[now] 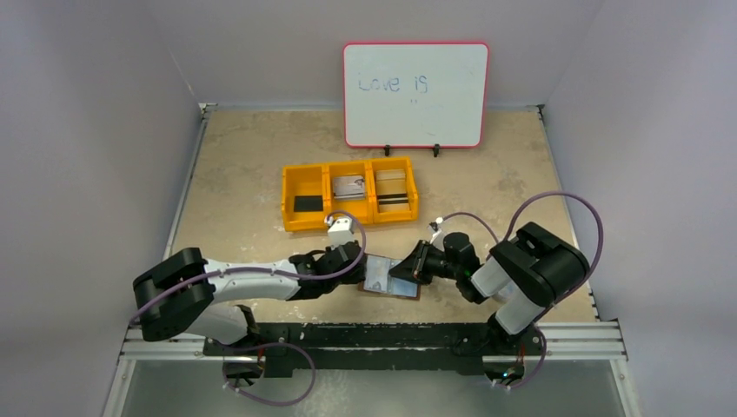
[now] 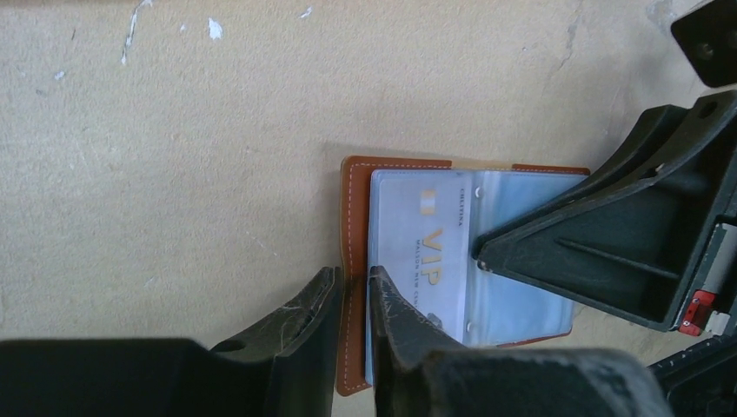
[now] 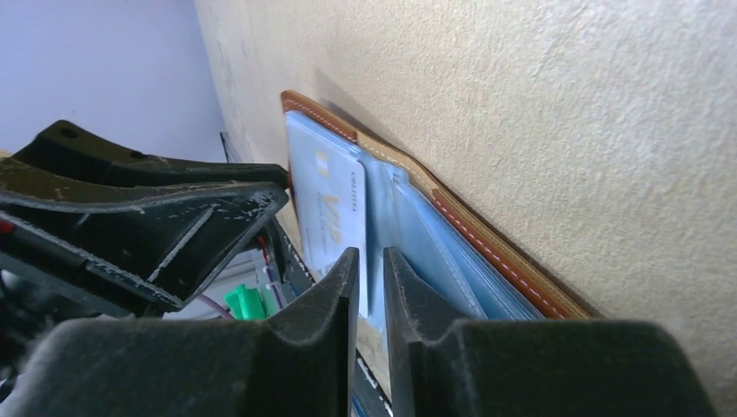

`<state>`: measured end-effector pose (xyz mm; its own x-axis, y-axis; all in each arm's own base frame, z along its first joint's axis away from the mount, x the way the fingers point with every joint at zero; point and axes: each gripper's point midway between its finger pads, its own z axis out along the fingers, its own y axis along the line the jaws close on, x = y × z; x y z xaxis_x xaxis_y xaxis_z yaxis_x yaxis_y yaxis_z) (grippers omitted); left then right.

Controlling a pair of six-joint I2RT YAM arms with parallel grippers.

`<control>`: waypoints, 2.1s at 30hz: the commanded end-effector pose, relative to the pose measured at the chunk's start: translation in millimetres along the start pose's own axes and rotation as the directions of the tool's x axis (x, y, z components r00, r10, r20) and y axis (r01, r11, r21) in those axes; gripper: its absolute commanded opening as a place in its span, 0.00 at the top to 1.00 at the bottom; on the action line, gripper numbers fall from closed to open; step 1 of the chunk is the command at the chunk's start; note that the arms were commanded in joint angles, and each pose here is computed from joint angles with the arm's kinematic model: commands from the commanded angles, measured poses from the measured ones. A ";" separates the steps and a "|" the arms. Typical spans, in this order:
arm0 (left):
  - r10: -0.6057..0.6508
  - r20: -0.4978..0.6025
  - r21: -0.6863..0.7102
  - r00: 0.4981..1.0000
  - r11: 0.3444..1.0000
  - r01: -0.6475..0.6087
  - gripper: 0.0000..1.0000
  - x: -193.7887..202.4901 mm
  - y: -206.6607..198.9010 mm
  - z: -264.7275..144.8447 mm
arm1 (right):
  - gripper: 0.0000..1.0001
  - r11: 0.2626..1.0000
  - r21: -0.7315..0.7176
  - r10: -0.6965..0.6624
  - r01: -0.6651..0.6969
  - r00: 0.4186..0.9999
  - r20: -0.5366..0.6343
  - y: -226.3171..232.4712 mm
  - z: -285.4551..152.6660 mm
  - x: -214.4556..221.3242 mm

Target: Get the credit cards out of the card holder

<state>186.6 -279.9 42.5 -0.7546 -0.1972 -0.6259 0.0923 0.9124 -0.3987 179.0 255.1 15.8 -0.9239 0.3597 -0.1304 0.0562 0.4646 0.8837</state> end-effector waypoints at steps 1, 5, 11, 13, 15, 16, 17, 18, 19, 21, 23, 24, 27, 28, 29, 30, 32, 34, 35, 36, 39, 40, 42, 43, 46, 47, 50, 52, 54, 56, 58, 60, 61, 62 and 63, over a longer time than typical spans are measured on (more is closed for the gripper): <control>-0.050 0.019 0.050 0.999 0.998 0.049 0.81 -2.3 -6.6 -2.1 | 0.79 0.999 -0.028 -0.026 0.026 1.000 -0.001 3.8 3.1 -1.1; -0.052 0.002 0.059 0.999 0.997 0.052 0.76 2.3 -8.4 0.4 | 0.76 0.999 -0.033 -0.025 0.024 1.000 -0.017 1.0 4.1 2.4; -0.026 -0.055 0.110 0.998 0.993 0.032 0.76 16.8 -19.2 7.6 | 0.75 0.999 -0.041 -0.019 0.017 0.999 -0.035 0.8 8.9 3.1; 0.001 -0.077 0.092 0.997 0.996 0.006 0.78 22.8 -16.8 11.6 | 0.75 0.999 -0.033 -0.016 0.015 0.999 -0.034 -0.7 10.5 2.1; 0.030 -0.101 0.060 0.994 0.998 -0.024 0.84 29.1 -11.3 16.0 | 0.75 1.000 -0.027 -0.016 0.015 0.999 -0.035 -1.6 11.6 1.9; 0.042 -0.114 0.049 0.993 0.998 -0.037 0.88 32.1 -9.6 17.4 | 0.75 1.000 -0.026 -0.018 0.017 0.999 -0.035 -1.5 12.5 1.1; 0.052 -0.125 0.048 0.991 0.998 -0.047 0.91 34.6 -9.3 18.8 | 0.75 1.000 -0.024 -0.019 0.018 0.999 -0.038 -1.5 13.4 0.9; 0.058 -0.133 0.048 0.989 0.997 -0.052 0.93 36.8 -9.3 19.8 | 0.75 1.000 -0.021 -0.020 0.019 0.999 -0.044 -2.1 14.1 1.4; 0.061 -0.135 0.049 0.989 0.997 -0.055 0.96 37.4 -10.0 20.5 | 0.76 1.000 -0.020 -0.019 0.018 0.999 -0.043 -2.2 14.4 1.0; 0.062 -0.136 0.046 0.989 0.997 -0.057 1.00 37.9 -10.1 21.4 | 0.78 1.000 -0.014 -0.014 0.013 0.999 -0.038 -4.0 13.7 1.1; 0.064 -0.136 0.040 0.989 0.997 -0.059 1.00 38.1 -9.3 22.4 | 0.81 1.000 -0.011 -0.009 0.008 1.000 -0.030 -5.0 13.1 0.6; 0.066 -0.138 0.036 0.988 0.997 -0.062 1.00 39.1 -8.3 23.0 | 0.84 1.000 -0.012 -0.005 0.005 1.000 -0.026 -4.9 12.5 0.6; 0.067 -0.139 0.008 0.988 0.998 -0.067 1.00 39.8 -3.6 24.8 | 0.92 1.000 -0.024 0.005 -0.006 1.000 -0.020 -3.9 9.3 2.2; 0.065 -0.137 -0.007 0.988 0.998 -0.066 1.00 39.5 -0.8 24.8 | 0.92 1.000 -0.028 0.008 -0.008 1.000 -0.027 -3.5 8.3 3.9; 0.064 -0.132 -0.019 0.989 0.998 -0.067 1.00 38.6 1.7 24.9 | 0.89 1.000 -0.029 0.012 -0.013 0.999 -0.036 -3.9 7.0 6.2; 0.062 -0.125 -0.031 0.990 0.997 -0.067 1.00 37.1 3.9 24.6 | 0.84 0.999 -0.033 0.019 -0.021 0.999 -0.037 -3.5 5.1 8.0; 0.062 -0.117 -0.053 0.991 0.996 -0.069 1.00 35.7 8.8 24.0 | 0.79 0.998 -0.046 0.033 -0.034 0.999 -0.028 -2.0 1.0 9.2; 0.062 -0.110 -0.065 0.992 0.995 -0.069 1.00 34.2 11.5 23.5 | 0.77 0.998 -0.050 0.038 -0.039 0.999 -0.019 -2.3 -1.8 9.7; 0.063 -0.110 -0.068 0.992 0.995 -0.070 1.00 34.2 12.2 23.5 | 0.77 0.998 -0.053 0.038 -0.039 0.999 -0.019 -2.0 -2.4 10.1; 0.064 -0.111 -0.068 0.992 0.995 -0.072 1.00 34.4 12.3 23.3 | 0.77 0.998 -0.060 0.035 -0.036 0.999 -0.017 -0.5 -2.7 9.6; 0.065 -0.112 -0.067 0.992 0.995 -0.073 1.00 34.0 11.4 23.5 | 0.84 0.996 -0.086 0.019 -0.021 1.000 -0.017 6.8 0.2 6.4; 0.067 -0.114 -0.070 0.991 0.995 -0.076 1.00 34.4 12.0 23.4 | 0.86 0.995 -0.093 0.020 -0.021 1.000 -0.013 8.5 -0.2 5.7; 0.068 -0.109 -0.079 0.992 0.994 -0.077 1.00 33.0 13.2 23.3 | 0.86 0.995 -0.098 0.025 -0.024 1.000 0.000 10.3 -2.4 4.5; 0.069 -0.108 -0.085 0.992 0.993 -0.078 1.00 32.5 14.5 23.0 | 0.86 0.996 -0.089 0.027 -0.027 1.000 0.008 9.2 -3.3 3.8; 0.065 -0.102 -0.102 0.993 0.992 -0.075 1.00 31.4 16.8 23.1 | 0.85 0.999 -0.045 0.019 -0.018 1.000 0.017 2.5 -5.2 3.4; 0.065 -0.101 -0.106 0.993 0.991 -0.076 1.00 31.3 17.4 23.2 | 0.85 0.999 -0.038 0.013 -0.012 1.000 0.021 2.4 -5.6 2.7; 0.069 -0.103 -0.110 0.992 0.991 -0.080 1.00 31.6 17.4 24.5 | 0.88 1.000 -0.024 -0.011 0.012 1.000 0.017 5.3 -4.4 0.2; 0.070 -0.105 -0.110 0.992 0.991 -0.081 1.00 31.7 16.7 24.7 | 0.83 1.000 -0.013 -0.023 0.023 1.000 0.017 6.5 -3.8 -2.0; 0.069 -0.106 -0.109 0.992 0.991 -0.080 1.00 31.8 16.0 25.0 | 0.82 1.000 -0.011 -0.027 0.028 0.999 0.025 8.0 -4.7 -3.5; 0.069 -0.103 -0.108 0.992 0.991 -0.080 1.00 30.7 15.4 24.9 | 0.80 1.000 -0.003 -0.031 0.031 0.999 0.030 7.8 -5.5 -4.6; 0.069 -0.102 -0.106 0.992 0.991 -0.080 1.00 30.3 14.8 24.5 | 0.80 0.999 -0.003 -0.035 0.035 0.999 0.032 8.8 -6.2 -4.9; 0.070 -0.103 -0.103 0.992 0.991 -0.081 1.00 29.9 14.3 23.7 | 0.80 0.999 -0.008 -0.039 0.039 0.999 0.032 10.4 -6.3 -5.3; 0.070 -0.101 -0.105 0.992 0.991 -0.080 1.00 29.5 14.9 23.7 | 0.80 0.999 -0.010 -0.040 0.040 0.999 0.033 11.3 -6.2 -5.7; 0.069 -0.100 -0.105 0.993 0.991 -0.080 1.00 29.1 14.6 23.5 | 0.80 0.999 -0.012 -0.039 0.039 0.999 0.035 12.0 -6.4 -6.0; 0.069 -0.100 -0.105 0.993 0.991 -0.080 1.00 29.1 14.7 23.1 | 0.78 0.999 -0.013 -0.039 0.039 0.999 0.034 12.4 -6.1 -6.1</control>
<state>190.9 -296.7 19.5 -0.7816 -0.1514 -0.6052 0.0956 0.9296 -0.3560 174.5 250.4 23.4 -0.9197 0.3673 -0.1384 0.0534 0.4663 0.8830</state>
